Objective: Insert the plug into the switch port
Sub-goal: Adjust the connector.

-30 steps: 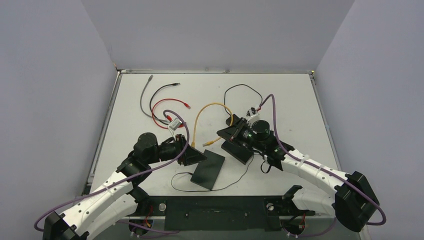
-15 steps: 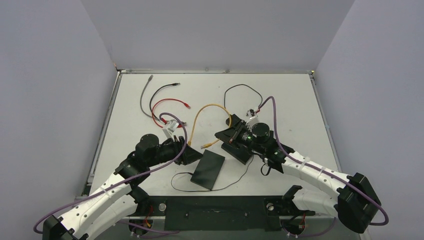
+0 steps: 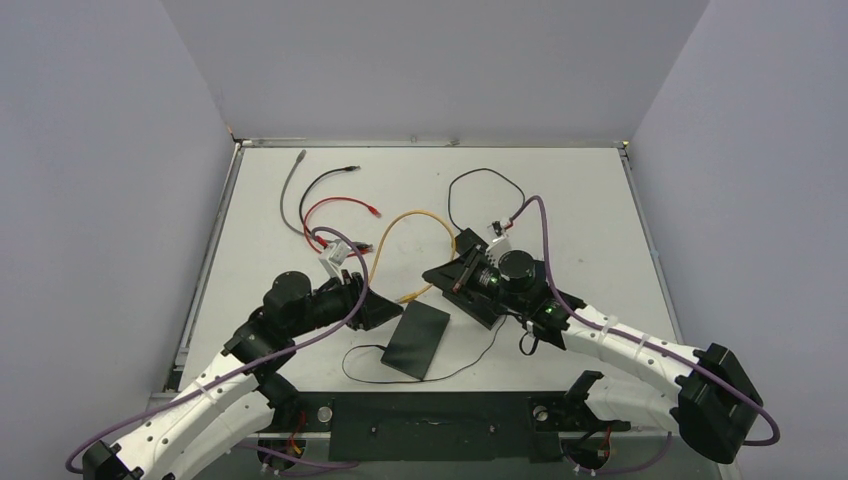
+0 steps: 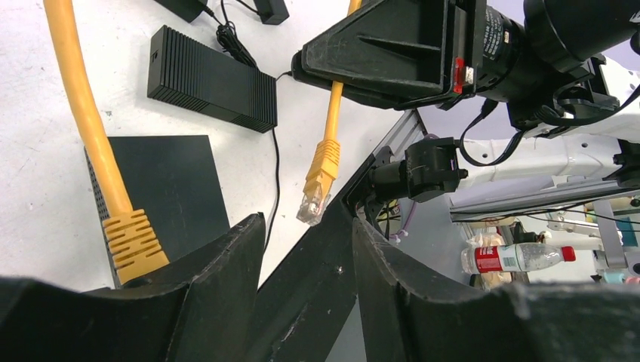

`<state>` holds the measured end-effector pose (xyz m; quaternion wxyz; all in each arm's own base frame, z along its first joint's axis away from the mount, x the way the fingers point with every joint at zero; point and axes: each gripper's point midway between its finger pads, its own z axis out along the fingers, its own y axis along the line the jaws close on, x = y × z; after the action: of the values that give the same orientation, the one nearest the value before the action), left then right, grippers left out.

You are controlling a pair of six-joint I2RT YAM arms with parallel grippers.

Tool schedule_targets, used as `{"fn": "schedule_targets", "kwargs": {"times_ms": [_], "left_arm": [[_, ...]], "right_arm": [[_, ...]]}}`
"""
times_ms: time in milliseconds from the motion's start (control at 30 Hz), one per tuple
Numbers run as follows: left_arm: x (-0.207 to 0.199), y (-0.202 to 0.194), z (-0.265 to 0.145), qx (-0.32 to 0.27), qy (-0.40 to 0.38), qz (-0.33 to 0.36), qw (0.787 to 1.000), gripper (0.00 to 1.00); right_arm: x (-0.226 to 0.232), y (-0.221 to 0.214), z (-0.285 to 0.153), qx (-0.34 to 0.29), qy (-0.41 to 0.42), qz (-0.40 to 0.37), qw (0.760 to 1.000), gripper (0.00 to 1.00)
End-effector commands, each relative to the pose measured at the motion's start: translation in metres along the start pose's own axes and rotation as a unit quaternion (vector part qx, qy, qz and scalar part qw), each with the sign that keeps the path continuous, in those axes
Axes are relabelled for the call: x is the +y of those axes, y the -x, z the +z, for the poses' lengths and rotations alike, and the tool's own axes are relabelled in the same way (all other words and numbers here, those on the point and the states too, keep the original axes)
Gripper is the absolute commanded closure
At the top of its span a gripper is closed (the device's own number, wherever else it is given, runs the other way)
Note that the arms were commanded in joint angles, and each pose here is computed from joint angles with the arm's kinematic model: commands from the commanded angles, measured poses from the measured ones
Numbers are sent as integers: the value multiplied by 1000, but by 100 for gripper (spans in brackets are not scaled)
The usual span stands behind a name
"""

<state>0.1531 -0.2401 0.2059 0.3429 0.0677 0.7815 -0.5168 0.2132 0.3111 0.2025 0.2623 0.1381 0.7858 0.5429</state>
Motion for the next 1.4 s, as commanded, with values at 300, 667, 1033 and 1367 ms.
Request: {"fn": "schedule_targets", "kwargs": {"times_ms": [300,667,1033,1367], "left_arm": [[-16,11,-2,-15,-28,29,999,66],[-16,8,-3,-11,-33,32,999,75],[-15,4,-4,-6,-34,33,999,100],[-14,2,-9,-4,-26,30,999,100]], "right_arm": [[24,-4,5,-2,39,5,999,100],[26,-8,9,3,39,4,999,100],[26,-10,12,6,39,7,999,100],[17,-13,2,14,30,-32,999,72]]}}
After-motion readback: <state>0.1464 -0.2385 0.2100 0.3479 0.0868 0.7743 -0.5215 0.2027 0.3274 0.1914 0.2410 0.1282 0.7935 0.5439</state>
